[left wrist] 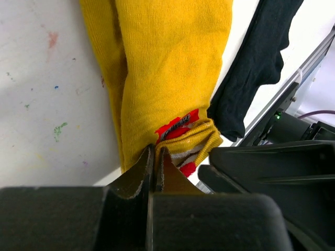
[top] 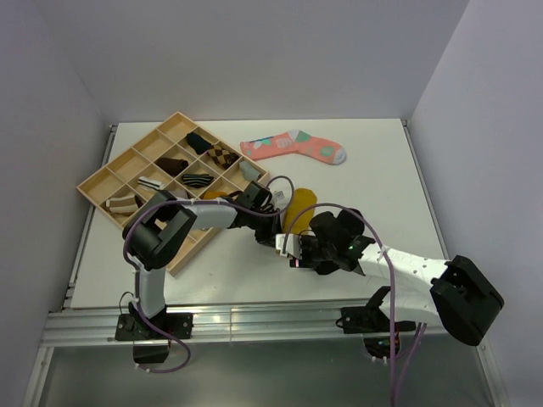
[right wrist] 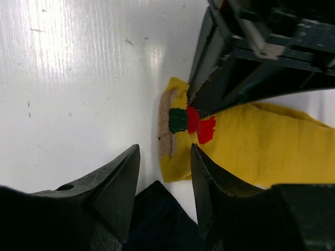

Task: Roll the socks
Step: Roll the sock at the center of the board.

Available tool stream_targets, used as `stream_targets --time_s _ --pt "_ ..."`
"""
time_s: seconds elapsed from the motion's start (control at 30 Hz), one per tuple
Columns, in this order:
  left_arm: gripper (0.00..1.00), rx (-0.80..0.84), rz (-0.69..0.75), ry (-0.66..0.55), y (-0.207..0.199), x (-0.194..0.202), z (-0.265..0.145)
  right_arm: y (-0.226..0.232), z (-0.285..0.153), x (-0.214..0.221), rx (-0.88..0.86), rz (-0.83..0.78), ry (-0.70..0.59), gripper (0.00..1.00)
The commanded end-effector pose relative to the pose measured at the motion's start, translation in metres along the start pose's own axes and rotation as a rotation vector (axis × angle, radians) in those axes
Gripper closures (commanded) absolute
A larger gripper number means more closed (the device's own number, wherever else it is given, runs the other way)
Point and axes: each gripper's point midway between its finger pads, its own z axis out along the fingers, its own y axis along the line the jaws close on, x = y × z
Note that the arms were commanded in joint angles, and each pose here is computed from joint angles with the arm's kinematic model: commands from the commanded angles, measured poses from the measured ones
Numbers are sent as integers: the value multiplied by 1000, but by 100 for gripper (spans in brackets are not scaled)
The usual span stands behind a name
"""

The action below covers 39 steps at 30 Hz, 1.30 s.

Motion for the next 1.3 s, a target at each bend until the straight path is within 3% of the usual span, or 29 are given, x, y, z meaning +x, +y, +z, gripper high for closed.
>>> stream_targets --time_s 0.0,0.7,1.03,1.17,1.27 --pt "100 -101 -7 66 31 16 5 -11 4 -4 62 -90 5 49" --pt "100 -78 -10 104 34 19 2 8 10 -3 42 -208 65 53" --pt "100 -58 -16 123 29 17 -2 11 24 13 70 -248 161 52" --pt "100 -38 -21 114 25 17 -5 6 25 11 94 -219 166 73" --pt "97 -19 -48 97 21 18 -8 9 25 9 79 -187 162 82"
